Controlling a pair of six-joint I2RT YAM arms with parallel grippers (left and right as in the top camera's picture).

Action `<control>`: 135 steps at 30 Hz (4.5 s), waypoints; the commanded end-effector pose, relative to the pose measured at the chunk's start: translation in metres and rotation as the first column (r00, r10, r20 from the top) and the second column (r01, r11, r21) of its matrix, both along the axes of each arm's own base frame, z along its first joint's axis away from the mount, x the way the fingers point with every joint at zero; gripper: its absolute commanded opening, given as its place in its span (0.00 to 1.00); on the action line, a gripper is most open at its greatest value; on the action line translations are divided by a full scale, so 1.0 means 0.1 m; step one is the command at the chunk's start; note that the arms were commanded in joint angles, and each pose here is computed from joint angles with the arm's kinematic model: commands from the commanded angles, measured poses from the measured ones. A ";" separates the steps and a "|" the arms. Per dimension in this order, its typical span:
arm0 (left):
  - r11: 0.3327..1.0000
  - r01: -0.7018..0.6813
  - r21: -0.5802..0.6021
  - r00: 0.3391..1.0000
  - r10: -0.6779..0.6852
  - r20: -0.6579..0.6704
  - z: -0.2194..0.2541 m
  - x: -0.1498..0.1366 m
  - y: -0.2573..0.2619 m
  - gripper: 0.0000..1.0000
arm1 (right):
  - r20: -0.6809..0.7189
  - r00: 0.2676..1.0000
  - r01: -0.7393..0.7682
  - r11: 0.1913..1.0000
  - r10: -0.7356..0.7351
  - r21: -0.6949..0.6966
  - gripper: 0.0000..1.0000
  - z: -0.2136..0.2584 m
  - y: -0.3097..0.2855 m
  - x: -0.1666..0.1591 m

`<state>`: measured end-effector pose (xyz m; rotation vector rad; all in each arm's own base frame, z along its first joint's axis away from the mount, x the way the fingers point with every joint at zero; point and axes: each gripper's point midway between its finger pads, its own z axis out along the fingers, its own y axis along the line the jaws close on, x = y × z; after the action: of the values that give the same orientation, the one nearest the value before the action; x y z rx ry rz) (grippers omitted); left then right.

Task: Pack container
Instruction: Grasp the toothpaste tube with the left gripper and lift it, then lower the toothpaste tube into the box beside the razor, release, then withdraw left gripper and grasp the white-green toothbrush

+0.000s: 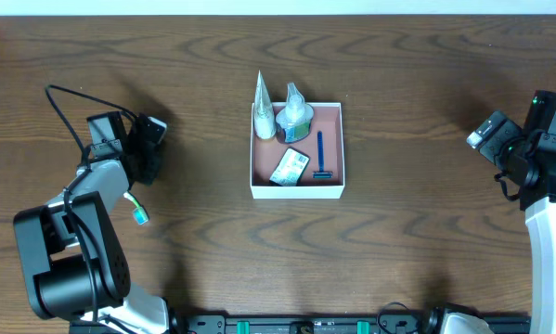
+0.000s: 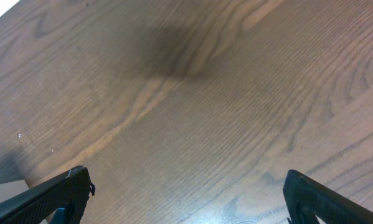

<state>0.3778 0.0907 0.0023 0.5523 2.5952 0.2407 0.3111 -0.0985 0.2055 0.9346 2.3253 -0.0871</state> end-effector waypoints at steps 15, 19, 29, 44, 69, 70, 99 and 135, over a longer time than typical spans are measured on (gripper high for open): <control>0.478 -0.673 -0.564 0.713 0.622 -0.324 -0.16 -0.06 -0.48 0.06 | 0.012 1.000 0.018 1.000 -0.018 -0.012 0.99 0.05 -0.05 -0.01; 0.421 -0.559 -0.714 0.806 0.479 -0.348 0.08 0.08 -0.82 0.06 | 0.012 1.000 0.018 1.000 -0.018 -0.012 0.99 0.05 -0.05 -0.01; 0.328 -0.176 -0.928 0.976 0.178 -0.122 1.38 0.17 -1.48 0.06 | 0.012 1.000 0.018 1.000 -0.018 -0.011 0.99 0.05 -0.05 -0.01; 0.633 0.179 -0.753 0.921 0.162 0.354 2.60 -0.21 -2.33 0.06 | 0.012 1.000 0.019 1.000 -0.018 -0.011 0.99 0.05 -0.05 -0.01; 0.793 0.129 -0.595 0.940 0.094 0.328 1.29 -0.12 -3.79 0.06 | 0.012 1.000 0.018 1.000 -0.018 -0.012 0.99 0.05 -0.05 -0.01; 0.790 0.126 -0.600 0.941 0.097 0.325 1.27 -0.12 -3.81 0.06 | 0.012 1.000 0.019 1.000 -0.018 -0.011 0.99 0.05 -0.05 -0.01; 0.735 0.140 -0.663 0.931 0.131 0.342 1.37 -0.14 -4.01 0.32 | 0.012 1.000 0.018 1.000 -0.018 -0.011 0.99 0.05 -0.05 -0.01; 0.329 -0.878 -0.347 0.328 0.943 0.065 1.13 -0.66 0.00 0.58 | 0.012 1.000 0.018 1.000 -0.018 -0.011 0.99 0.05 -0.05 -0.01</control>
<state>0.3109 0.0767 0.1347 -0.9972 2.2834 0.2539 0.3111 -0.0985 0.2055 0.9346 2.3253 -0.0871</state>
